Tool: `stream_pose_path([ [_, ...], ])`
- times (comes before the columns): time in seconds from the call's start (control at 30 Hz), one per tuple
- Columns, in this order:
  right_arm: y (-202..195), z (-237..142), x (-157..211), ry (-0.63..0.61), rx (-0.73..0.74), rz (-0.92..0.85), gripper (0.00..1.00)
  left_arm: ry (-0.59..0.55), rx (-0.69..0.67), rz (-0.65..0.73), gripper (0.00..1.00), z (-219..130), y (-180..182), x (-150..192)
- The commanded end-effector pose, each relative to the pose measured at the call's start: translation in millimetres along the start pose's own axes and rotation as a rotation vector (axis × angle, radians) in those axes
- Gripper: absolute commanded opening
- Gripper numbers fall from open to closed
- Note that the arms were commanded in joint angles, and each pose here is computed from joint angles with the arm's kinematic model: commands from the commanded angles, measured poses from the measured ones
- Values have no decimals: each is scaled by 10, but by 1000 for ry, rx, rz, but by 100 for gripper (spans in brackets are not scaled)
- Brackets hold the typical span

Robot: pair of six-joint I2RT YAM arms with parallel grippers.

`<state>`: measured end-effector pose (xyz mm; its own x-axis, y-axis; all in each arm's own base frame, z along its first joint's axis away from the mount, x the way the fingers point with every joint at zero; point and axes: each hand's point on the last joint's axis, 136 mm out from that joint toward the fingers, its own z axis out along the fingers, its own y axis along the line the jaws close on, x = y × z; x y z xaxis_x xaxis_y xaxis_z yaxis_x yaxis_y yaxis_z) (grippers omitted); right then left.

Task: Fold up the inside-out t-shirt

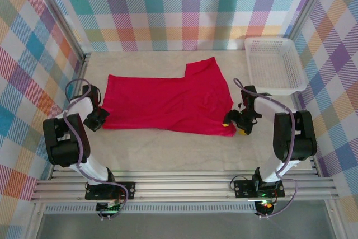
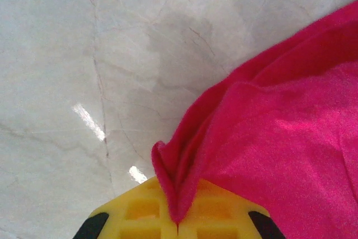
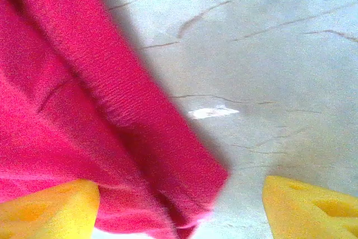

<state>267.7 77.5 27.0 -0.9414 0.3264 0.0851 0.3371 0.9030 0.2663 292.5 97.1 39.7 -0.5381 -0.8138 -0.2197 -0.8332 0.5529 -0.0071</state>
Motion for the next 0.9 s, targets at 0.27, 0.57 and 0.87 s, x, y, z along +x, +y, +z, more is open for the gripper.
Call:
stream_pose_path([
  [0.27, 646, -551, 163, -70, -260, -68, 75, -10, 37, 49, 0, -216, -86, 109],
  [0.57, 869, 96, 115, 4, -277, -8, 75, 1, 22, 77, 0, -233, -147, 49],
  [0.87, -16, 228, 202, 35, 18, 55, 75, -32, -157, 37, 0, -164, 258, -137],
])
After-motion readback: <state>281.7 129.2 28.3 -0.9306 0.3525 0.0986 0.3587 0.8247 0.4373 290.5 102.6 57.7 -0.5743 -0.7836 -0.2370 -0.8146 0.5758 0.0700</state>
